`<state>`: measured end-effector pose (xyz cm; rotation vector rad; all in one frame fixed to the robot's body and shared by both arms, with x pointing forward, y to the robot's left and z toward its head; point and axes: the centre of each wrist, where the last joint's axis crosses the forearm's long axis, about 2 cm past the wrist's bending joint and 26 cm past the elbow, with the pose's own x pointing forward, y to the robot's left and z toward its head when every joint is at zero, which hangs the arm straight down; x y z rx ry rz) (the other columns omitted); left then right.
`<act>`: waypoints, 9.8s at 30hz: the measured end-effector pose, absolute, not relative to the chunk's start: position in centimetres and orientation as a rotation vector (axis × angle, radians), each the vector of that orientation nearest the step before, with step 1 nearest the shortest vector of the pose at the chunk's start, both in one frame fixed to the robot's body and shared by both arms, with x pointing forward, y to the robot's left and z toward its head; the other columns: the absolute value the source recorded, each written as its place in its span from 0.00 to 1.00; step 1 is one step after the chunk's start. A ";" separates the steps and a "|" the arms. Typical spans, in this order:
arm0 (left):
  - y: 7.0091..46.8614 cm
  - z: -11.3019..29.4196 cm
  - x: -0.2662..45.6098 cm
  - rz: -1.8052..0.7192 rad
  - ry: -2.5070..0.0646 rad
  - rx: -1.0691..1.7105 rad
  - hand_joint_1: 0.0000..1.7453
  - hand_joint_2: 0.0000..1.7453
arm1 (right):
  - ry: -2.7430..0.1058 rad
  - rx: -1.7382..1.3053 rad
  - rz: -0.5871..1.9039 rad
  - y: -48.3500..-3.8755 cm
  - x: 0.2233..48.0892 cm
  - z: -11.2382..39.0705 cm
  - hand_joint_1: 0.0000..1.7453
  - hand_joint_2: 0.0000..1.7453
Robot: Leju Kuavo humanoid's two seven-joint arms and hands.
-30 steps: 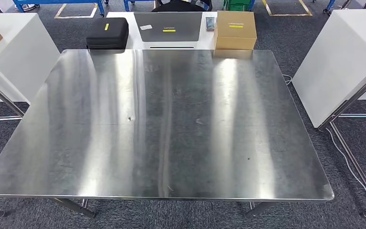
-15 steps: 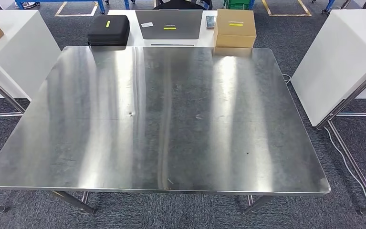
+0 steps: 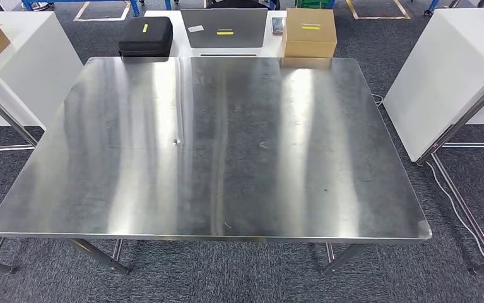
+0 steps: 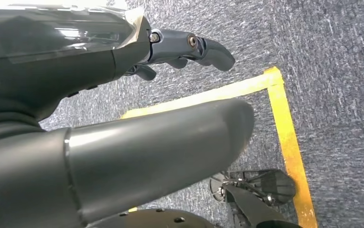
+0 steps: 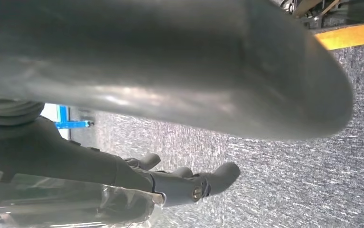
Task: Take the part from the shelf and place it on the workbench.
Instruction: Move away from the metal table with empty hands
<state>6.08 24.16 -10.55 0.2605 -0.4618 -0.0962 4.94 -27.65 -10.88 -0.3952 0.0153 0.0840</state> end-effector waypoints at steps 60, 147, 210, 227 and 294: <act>24.2 -10.5 6.2 -0.080 -0.475 0.252 0.00 0.00 | -0.002 -0.385 0.110 -27.7 5.3 -10.8 0.00 0.00; 24.5 -10.6 6.1 -0.026 -0.470 0.302 0.00 0.00 | -0.039 -0.352 0.152 -27.5 5.3 -10.9 0.00 0.00; 24.6 -10.6 5.9 -0.057 -0.494 0.312 0.00 0.00 | -0.058 -0.363 0.156 -27.8 5.2 -10.9 0.00 0.00; 23.8 -10.5 5.9 -0.072 -0.478 0.309 0.00 0.00 | -0.052 -0.353 0.155 -27.8 5.1 -10.9 0.00 0.00; 21.5 -10.2 6.0 -0.224 -0.472 0.233 0.00 0.00 | -0.056 -0.338 0.054 -28.8 5.0 -11.0 0.00 0.00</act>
